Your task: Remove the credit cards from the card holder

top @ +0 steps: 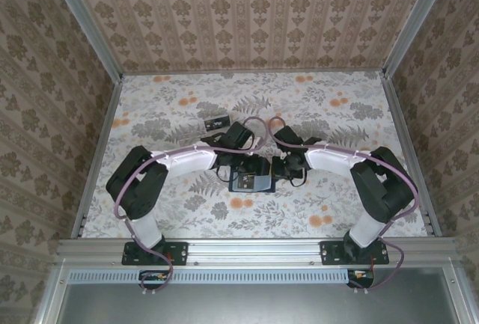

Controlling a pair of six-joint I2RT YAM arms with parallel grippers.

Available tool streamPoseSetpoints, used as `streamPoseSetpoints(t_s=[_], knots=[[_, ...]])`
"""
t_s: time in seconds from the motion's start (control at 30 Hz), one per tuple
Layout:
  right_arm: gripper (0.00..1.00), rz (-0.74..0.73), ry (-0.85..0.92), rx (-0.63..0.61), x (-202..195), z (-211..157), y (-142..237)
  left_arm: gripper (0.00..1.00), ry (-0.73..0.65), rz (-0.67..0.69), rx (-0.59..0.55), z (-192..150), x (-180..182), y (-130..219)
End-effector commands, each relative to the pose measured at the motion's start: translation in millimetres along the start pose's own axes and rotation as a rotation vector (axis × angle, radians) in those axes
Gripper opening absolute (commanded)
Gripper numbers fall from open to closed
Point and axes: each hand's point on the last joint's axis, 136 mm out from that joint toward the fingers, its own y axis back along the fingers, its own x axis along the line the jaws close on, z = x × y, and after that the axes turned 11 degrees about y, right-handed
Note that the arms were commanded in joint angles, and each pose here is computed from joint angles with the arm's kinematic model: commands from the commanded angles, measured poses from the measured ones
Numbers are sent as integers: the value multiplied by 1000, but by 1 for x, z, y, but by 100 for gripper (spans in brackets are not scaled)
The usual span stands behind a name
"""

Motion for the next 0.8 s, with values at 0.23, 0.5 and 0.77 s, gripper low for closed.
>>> streamPoseSetpoints(t_s=[0.23,0.5,0.77], knots=[[24,33,-24,-133,-2,19,42,43,-50,-41,47,-2,-12,-12],[30,107,-13,-186,19,29,63,43,-26,37,-94,8,3,38],[33,223,51,-222,72,39,80,23,64,172,-226,4,62,87]])
